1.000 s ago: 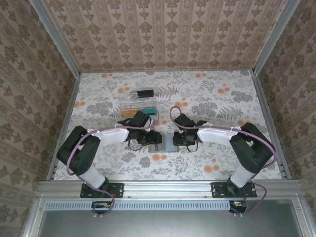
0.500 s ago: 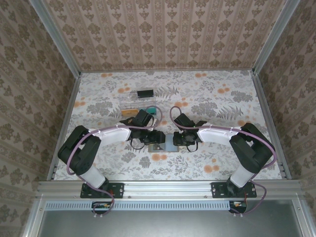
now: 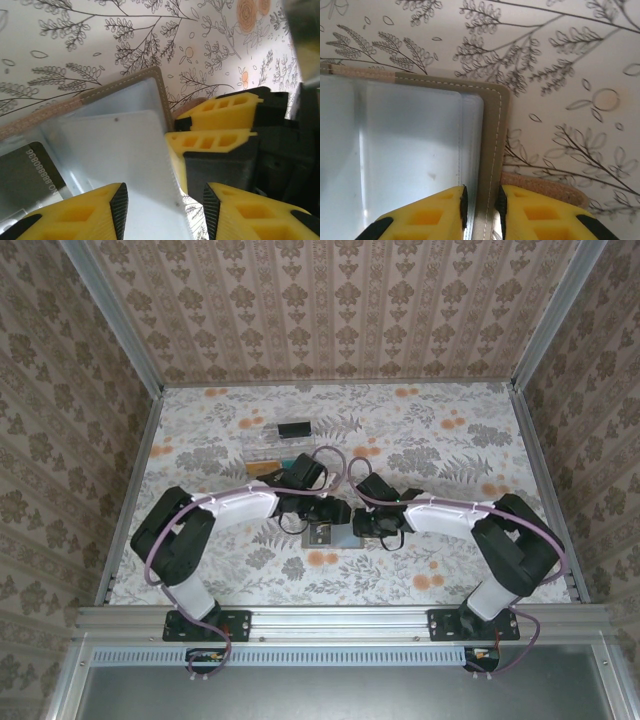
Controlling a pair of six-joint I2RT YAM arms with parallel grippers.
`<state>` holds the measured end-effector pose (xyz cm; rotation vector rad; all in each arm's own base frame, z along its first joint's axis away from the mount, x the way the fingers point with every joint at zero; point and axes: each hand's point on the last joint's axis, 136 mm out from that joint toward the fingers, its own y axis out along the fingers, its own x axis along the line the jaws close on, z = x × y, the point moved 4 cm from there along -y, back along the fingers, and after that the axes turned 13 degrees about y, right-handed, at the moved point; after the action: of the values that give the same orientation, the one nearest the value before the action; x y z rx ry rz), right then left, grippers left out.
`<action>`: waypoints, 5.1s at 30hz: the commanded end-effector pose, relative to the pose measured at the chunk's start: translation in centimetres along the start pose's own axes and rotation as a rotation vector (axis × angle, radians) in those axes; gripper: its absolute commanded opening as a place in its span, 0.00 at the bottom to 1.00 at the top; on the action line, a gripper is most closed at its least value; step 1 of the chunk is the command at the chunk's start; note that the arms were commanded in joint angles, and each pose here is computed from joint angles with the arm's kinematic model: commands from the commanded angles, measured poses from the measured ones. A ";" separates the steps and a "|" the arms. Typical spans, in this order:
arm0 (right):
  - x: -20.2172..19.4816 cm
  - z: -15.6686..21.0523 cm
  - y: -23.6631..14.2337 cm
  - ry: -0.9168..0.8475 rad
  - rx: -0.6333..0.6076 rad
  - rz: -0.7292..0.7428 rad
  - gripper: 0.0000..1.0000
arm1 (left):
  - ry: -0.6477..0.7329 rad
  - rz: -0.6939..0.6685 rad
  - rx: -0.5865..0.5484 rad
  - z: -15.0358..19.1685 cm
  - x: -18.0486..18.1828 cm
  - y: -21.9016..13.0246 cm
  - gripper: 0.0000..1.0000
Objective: Take the credit cards out of the card holder
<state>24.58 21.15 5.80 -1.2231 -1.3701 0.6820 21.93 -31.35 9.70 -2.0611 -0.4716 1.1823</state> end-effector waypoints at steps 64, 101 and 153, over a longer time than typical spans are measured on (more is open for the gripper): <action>4.3 0.7 0.8 0.128 0.157 -0.276 0.00 | -0.203 -0.192 0.044 6.3 8.2 -2.3 0.00; 5.4 0.8 1.6 0.151 0.193 -0.356 0.00 | -0.172 -0.177 0.016 5.0 7.1 -3.6 0.25; 0.0 0.8 1.3 0.216 0.195 -0.310 0.03 | -0.186 -0.153 0.057 6.0 7.6 -2.7 0.02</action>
<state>25.42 23.82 5.80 -0.8165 -1.3054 0.3834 21.68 -23.73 5.83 -1.8959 -0.6561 1.2923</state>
